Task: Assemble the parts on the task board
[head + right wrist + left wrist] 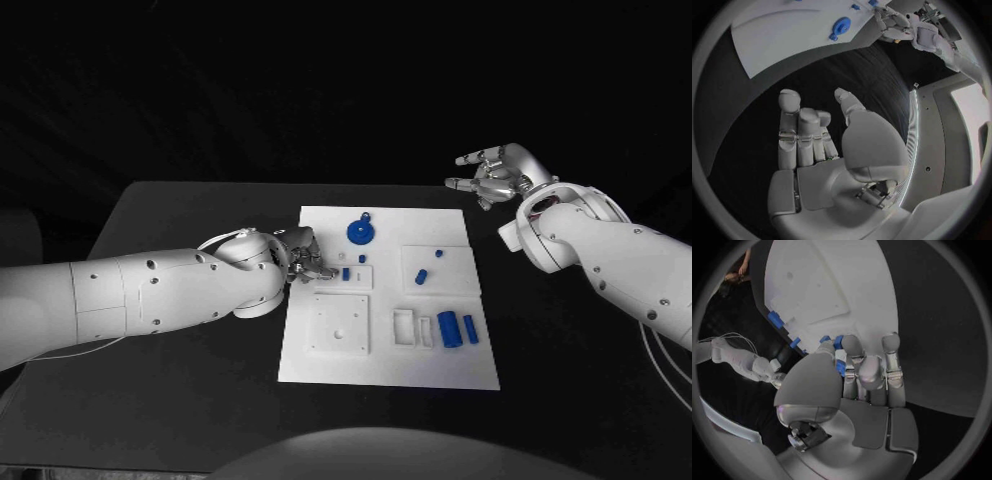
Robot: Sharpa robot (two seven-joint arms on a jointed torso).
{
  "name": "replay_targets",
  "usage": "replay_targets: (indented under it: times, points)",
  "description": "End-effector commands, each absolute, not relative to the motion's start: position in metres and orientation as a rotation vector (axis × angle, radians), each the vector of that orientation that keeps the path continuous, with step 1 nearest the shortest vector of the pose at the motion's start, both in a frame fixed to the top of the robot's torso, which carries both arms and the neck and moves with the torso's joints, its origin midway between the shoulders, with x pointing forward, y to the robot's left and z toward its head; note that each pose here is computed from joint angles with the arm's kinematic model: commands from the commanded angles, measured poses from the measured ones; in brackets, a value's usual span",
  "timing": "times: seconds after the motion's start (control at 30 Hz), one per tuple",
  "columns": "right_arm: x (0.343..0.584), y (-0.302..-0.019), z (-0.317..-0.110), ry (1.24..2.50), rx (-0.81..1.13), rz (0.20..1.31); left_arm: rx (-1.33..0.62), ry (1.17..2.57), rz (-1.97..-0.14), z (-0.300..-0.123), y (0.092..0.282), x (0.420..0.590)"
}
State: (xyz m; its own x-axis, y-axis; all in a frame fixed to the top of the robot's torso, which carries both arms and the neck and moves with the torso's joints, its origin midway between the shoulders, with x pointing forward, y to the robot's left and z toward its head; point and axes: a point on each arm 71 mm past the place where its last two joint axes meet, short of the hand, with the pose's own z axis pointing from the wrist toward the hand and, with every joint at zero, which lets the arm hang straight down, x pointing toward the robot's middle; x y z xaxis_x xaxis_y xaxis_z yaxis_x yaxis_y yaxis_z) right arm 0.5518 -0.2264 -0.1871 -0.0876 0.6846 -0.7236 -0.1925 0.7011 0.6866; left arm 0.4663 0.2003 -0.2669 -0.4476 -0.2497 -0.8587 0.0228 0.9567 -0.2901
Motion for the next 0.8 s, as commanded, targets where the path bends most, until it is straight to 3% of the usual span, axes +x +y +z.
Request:
replay_targets:
  times: [0.03, 0.8]
  points:
    - [0.5516, -0.2247, -0.1872, 1.495, 0.415, 0.779, -0.176, 2.024, -0.312, -0.2685, 0.1993, 0.4656]
    - [0.5519, -0.2258, -0.1877, 1.493, 0.419, 0.778, -0.21, 2.017, -0.289, -0.269, 0.2036, 0.4683]
